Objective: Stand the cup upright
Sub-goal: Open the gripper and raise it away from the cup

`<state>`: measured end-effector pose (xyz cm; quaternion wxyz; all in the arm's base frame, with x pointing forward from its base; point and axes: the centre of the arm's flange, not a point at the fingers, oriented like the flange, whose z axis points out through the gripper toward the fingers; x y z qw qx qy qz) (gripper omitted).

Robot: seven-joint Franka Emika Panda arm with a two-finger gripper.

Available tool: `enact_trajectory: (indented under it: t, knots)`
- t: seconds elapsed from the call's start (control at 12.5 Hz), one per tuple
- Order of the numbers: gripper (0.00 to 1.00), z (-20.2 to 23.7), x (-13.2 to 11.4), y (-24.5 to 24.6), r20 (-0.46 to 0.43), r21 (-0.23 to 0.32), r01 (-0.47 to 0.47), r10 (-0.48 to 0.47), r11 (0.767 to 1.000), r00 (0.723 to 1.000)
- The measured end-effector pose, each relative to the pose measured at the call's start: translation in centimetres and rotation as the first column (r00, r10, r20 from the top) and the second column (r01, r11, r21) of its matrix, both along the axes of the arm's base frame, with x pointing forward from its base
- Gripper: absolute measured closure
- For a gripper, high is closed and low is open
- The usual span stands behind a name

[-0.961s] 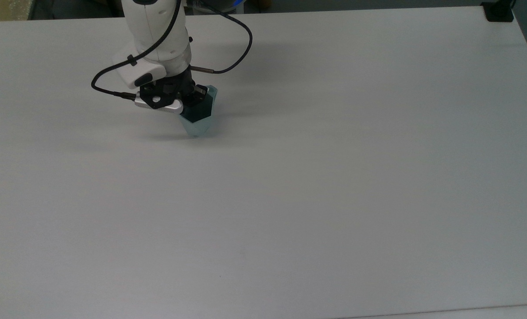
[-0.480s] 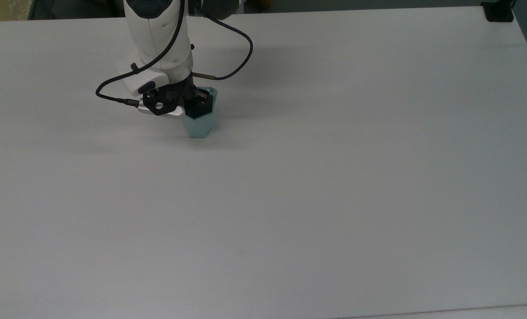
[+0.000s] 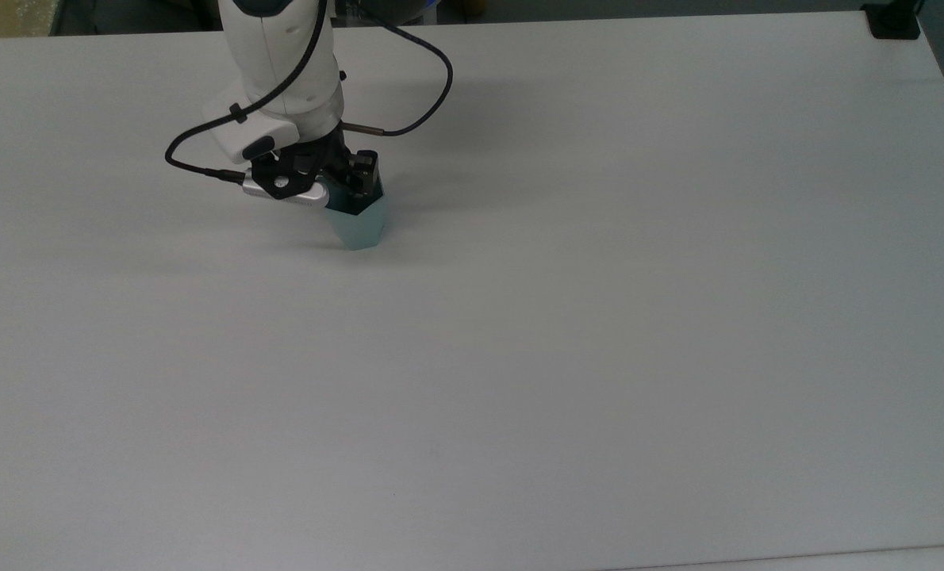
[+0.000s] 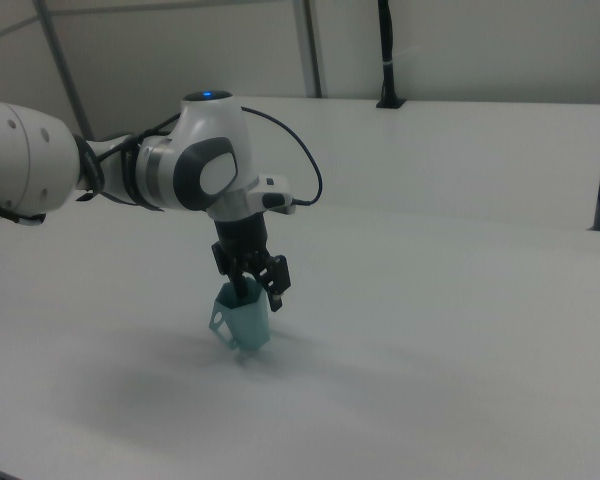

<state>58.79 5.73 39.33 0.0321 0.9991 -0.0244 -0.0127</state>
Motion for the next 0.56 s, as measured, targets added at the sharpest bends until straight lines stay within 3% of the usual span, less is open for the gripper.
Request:
enact_trajectory:
  t: [0.16, 0.32, 0.56]
  knots:
    - [0.0, 2.0, 0.1, 0.0, 0.011, 0.003, 0.001, -0.001, 1.0, 1.0]
    - [0.0, 5.5, 0.2, 0.0, 0.031, 0.007, 0.003, -0.003, 1.0, 1.0]
    - [0.0, 13.1, 0.7, 0.0, 0.149, 0.027, 0.007, -0.011, 1.0, 0.989]
